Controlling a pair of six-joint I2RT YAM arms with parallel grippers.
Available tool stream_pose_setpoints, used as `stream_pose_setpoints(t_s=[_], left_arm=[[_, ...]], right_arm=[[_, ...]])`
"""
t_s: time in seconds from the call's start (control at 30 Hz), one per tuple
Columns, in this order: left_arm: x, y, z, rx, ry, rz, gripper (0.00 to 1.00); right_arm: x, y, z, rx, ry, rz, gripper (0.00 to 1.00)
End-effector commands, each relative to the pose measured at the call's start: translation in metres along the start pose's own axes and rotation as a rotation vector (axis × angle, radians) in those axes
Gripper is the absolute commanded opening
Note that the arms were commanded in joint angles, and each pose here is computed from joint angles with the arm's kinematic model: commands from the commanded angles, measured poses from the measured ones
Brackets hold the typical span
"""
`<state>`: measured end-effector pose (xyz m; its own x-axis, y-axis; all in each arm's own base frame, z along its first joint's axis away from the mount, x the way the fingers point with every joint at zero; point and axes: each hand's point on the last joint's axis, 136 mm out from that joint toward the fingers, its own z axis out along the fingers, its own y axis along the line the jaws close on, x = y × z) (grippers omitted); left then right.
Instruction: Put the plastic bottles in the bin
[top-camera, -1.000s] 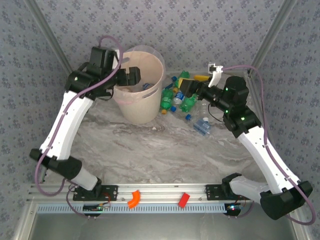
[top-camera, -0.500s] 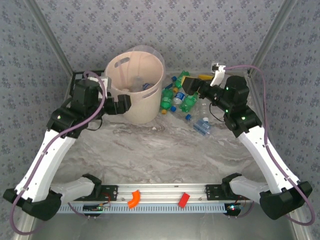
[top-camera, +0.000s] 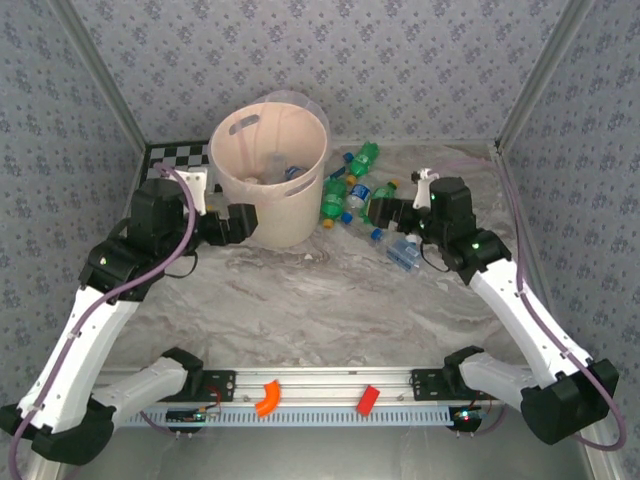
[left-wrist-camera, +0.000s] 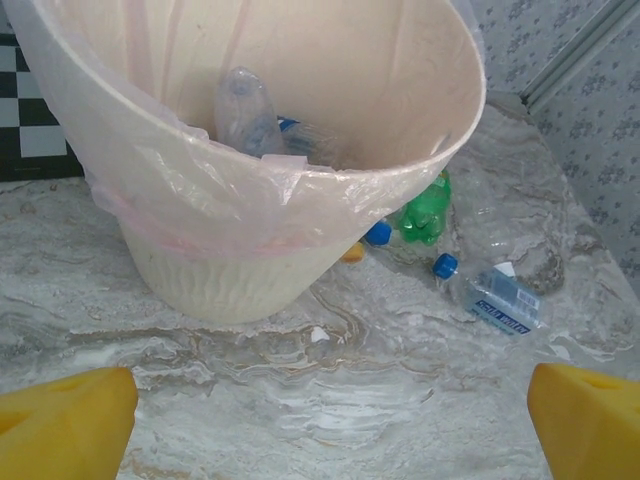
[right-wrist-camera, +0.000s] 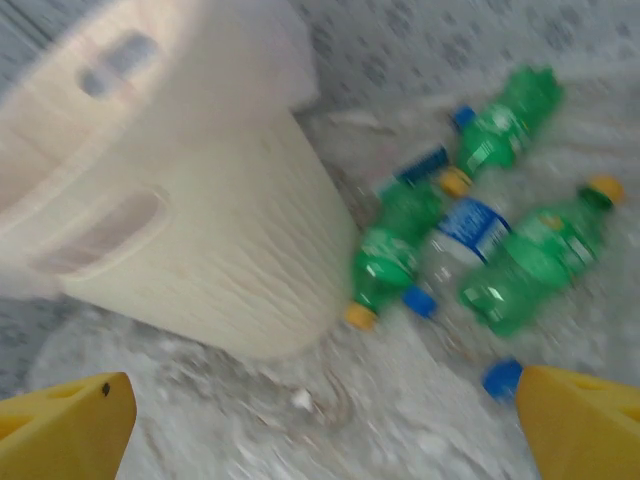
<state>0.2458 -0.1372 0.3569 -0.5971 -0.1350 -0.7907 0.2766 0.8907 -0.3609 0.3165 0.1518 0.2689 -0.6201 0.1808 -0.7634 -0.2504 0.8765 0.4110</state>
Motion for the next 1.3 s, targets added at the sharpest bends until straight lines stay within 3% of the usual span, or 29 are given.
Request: stream_pose_setpoints(t_s=[0.0, 0.3, 0.7, 0.97, 1.27], left_arm=[[-0.005, -0.010, -0.008, 0.058, -0.034, -0.022, 1.00], [0.021, -0.004, -0.005, 0.083, -0.025, -0.059, 1.00], [0.042, 0.005, -0.032, 0.101, -0.073, -0.012, 1.00], [0.050, 0.009, -0.039, 0.102, -0.087, 0.008, 1.00], [0.053, 0.009, -0.036, 0.112, -0.098, 0.040, 1.00]], right_arm=[[0.032, -0.035, -0.004, 0.136, 0.084, 0.000, 0.99], [0.084, -0.088, 0.017, 0.264, 0.244, 0.073, 1.00], [0.086, -0.130, 0.070, 0.305, 0.291, 0.184, 1.00], [0.090, -0.146, 0.099, 0.318, 0.341, 0.162, 0.99], [0.112, -0.127, 0.099, 0.299, 0.417, 0.135, 0.99]])
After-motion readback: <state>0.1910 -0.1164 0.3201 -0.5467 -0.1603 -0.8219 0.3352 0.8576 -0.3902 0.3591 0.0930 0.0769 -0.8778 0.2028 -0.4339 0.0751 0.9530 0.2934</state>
